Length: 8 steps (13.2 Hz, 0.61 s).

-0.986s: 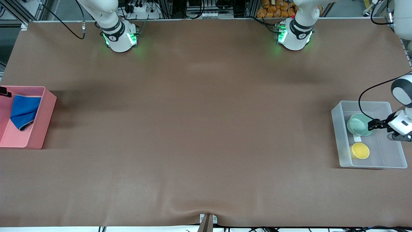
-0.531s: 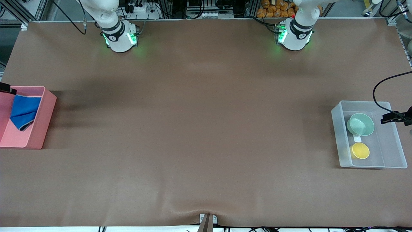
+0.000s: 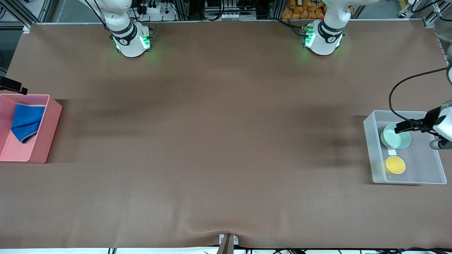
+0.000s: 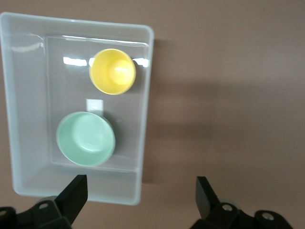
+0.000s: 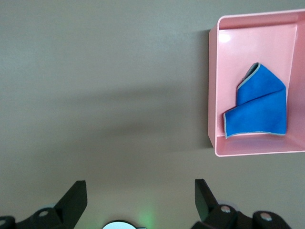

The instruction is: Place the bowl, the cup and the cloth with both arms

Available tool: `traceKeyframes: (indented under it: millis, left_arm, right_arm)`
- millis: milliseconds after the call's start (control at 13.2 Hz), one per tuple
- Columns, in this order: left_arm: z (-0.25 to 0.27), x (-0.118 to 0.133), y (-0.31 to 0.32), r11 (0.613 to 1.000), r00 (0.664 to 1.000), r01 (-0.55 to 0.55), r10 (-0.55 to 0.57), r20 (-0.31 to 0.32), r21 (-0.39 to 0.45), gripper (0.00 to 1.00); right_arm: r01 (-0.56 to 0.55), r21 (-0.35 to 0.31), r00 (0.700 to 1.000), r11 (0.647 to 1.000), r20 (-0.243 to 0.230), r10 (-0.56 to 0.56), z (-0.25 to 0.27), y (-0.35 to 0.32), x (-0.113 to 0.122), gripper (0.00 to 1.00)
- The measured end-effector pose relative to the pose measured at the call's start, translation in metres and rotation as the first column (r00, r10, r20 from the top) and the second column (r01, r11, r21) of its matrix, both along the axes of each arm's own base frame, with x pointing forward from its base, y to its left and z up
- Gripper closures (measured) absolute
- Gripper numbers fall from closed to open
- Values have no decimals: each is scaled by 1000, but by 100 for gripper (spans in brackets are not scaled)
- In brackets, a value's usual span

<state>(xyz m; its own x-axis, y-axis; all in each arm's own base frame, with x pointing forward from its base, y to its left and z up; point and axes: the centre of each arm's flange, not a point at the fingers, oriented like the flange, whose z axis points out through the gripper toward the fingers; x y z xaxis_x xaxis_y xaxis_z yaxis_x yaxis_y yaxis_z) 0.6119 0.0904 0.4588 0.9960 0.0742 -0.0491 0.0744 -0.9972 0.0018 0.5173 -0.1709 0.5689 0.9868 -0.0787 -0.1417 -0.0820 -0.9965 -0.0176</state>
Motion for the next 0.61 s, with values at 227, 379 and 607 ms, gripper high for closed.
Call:
traceKeyframes:
  millis: [227,379,607]
  left_arm:
    - [44,-14,-41,1000,1000,-5,5,10,-21,0]
    - [83,-36,-56,999,1000,24,-24,16,-40,0]
    - [141,-81,-61,997,998,48,-45,48,-59,0]
  right_arm:
    - [51,38,999,998,13,-51,28,22,-16,0]
    - [94,54,995,994,16,-95,50,43,-29,0]
    - [67,35,998,997,1,-67,72,93,-42,0]
